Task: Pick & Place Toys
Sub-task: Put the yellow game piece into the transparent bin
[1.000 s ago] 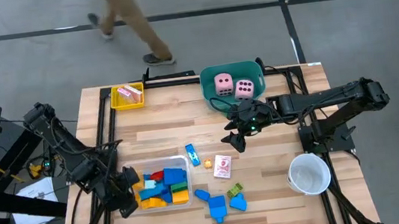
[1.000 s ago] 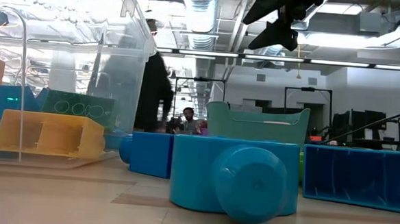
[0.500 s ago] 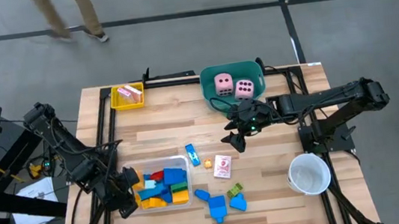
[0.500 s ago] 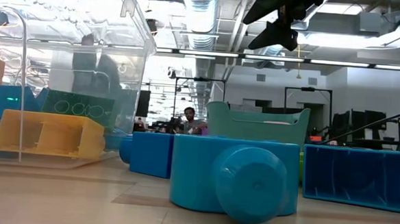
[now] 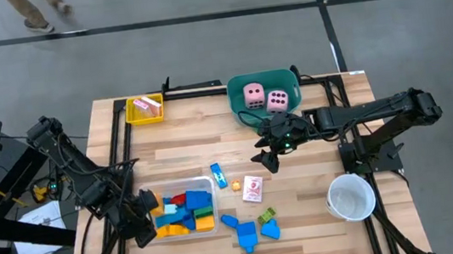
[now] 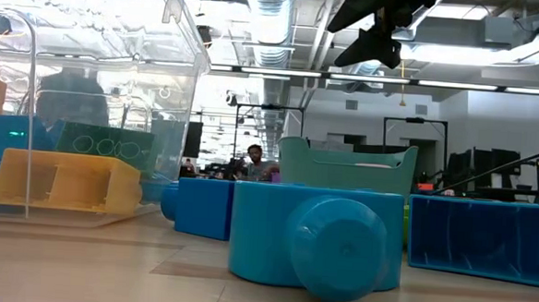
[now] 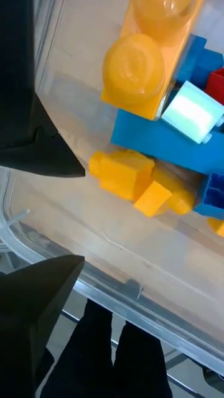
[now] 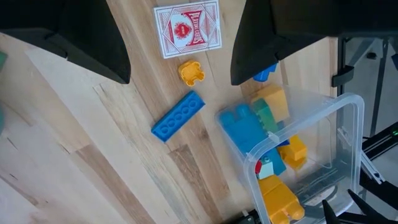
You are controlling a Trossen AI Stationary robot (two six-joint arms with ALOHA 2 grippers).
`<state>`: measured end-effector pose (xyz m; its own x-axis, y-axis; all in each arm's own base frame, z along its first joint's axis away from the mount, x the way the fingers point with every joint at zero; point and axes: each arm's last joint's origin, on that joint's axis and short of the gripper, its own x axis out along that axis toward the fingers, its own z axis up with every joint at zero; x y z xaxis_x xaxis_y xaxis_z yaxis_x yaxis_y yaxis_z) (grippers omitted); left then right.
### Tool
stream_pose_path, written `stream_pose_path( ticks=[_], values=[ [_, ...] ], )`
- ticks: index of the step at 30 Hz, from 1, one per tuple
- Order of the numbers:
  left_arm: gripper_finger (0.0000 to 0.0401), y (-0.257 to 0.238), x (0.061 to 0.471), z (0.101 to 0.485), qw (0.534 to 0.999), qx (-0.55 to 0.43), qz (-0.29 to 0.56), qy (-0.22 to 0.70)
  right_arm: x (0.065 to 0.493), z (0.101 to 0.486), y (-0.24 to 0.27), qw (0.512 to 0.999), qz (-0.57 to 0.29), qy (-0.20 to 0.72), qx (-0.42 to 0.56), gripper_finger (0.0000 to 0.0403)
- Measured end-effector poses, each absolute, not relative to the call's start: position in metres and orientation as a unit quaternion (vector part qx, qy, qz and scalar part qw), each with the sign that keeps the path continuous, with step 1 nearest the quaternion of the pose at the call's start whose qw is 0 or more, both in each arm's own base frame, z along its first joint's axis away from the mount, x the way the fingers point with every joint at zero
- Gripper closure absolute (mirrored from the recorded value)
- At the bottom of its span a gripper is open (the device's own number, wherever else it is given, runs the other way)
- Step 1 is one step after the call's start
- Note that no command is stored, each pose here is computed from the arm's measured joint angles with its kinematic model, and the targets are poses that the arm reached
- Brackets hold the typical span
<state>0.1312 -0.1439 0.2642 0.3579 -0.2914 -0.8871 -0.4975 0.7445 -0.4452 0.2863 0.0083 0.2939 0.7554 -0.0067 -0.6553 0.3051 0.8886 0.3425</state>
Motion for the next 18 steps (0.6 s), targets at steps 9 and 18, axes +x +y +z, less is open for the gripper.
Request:
stream_pose_path(
  ticks=[9,18],
  values=[
    [0.0165,-0.147,0.135,0.281,0.769,-0.398,0.007,0.500,0.283,0.290,0.006,0.898,-0.111,0.355,0.234,0.0135],
    [0.0178,-0.143,0.142,0.316,0.849,-0.423,-0.064,0.310,0.279,0.275,0.008,0.885,-0.122,0.376,0.246,0.0135]
  ],
)
